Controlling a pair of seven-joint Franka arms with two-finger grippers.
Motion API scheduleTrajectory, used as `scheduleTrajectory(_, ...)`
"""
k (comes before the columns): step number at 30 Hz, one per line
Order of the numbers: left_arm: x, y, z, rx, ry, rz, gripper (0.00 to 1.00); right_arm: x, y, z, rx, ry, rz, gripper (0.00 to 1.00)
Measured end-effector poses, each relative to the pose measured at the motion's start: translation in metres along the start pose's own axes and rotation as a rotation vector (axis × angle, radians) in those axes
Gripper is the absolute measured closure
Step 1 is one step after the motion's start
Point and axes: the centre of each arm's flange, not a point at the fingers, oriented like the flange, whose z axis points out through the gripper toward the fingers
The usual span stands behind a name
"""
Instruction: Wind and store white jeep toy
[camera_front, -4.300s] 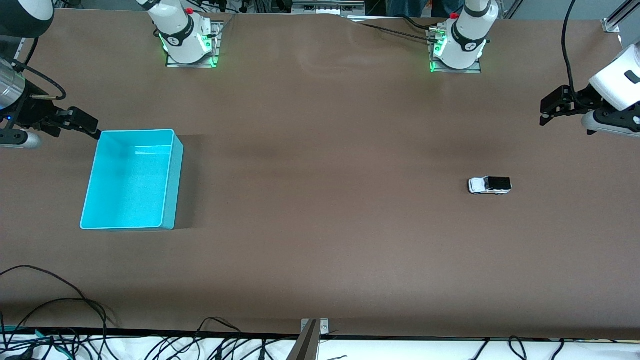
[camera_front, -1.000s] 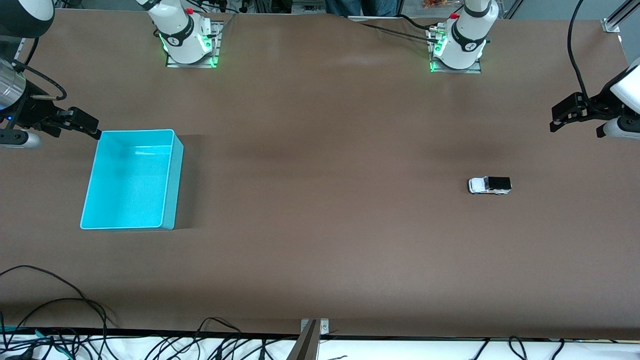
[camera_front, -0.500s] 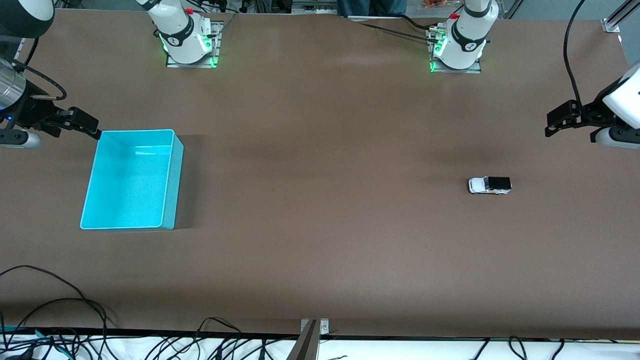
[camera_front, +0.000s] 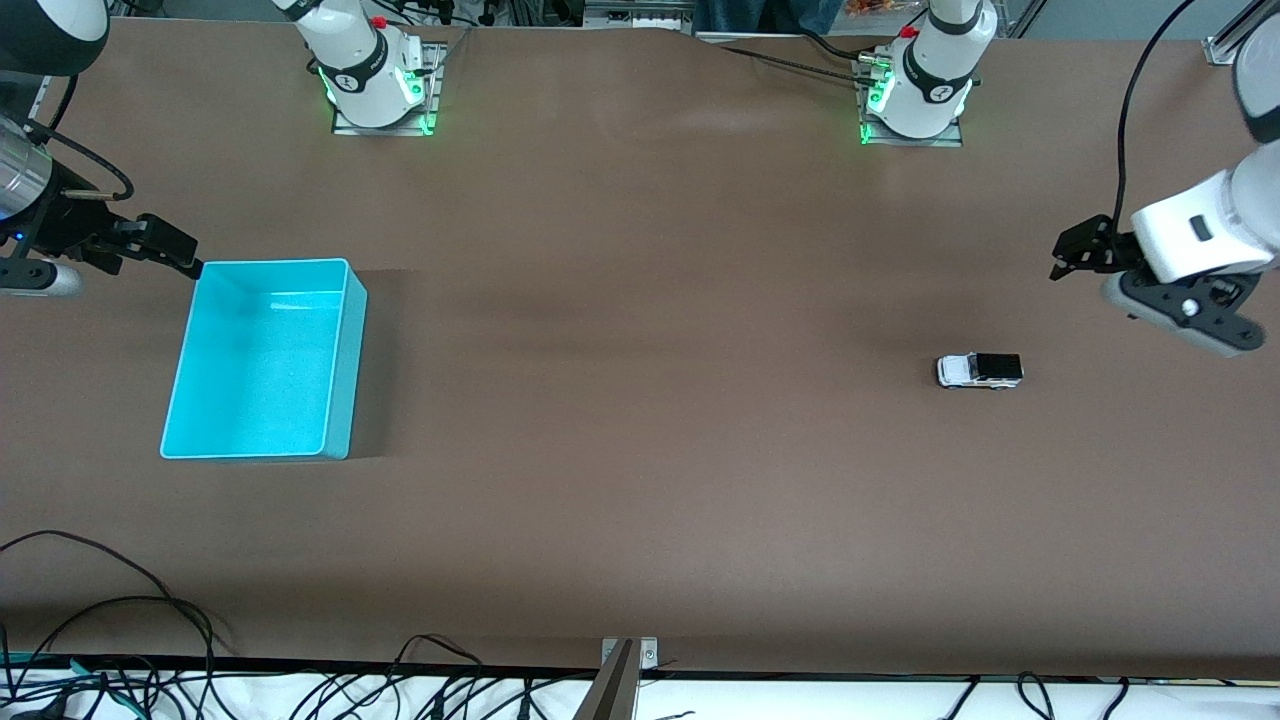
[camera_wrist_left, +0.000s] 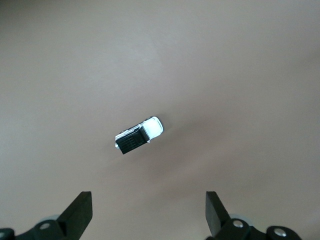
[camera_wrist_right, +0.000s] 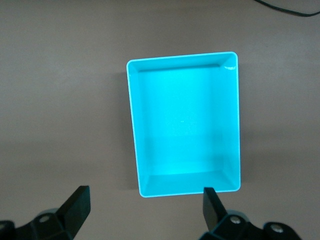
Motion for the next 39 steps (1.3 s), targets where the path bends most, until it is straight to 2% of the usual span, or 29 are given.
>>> scheduleTrajectory(3, 0.008, -0.006, 0.017, -0.011, -0.016, 0.081, 0.00, 0.000, 0.000, 0.000, 0.000, 0.000, 0.000, 0.00)
scheduleTrajectory(12, 0.029, -0.026, 0.076, -0.006, -0.002, 0.319, 0.00, 0.000, 0.000, 0.000, 0.000, 0.000, 0.000, 0.00)
scheduleTrajectory(17, 0.027, -0.030, 0.118, -0.012, -0.019, 0.440, 0.00, 0.000, 0.000, 0.000, 0.000, 0.000, 0.000, 0.00)
scheduleTrajectory(24, 0.018, -0.031, 0.178, 0.045, -0.072, 0.591, 0.00, 0.000, 0.000, 0.000, 0.000, 0.000, -0.001, 0.00)
scheduleTrajectory(30, 0.013, -0.027, 0.215, 0.075, -0.061, 0.724, 0.00, 0.000, -0.001, 0.000, 0.000, 0.000, -0.001, 0.00)
scheduleTrajectory(39, 0.010, -0.034, 0.253, 0.057, -0.068, 0.883, 0.00, 0.000, -0.001, 0.000, 0.000, 0.001, -0.002, 0.00)
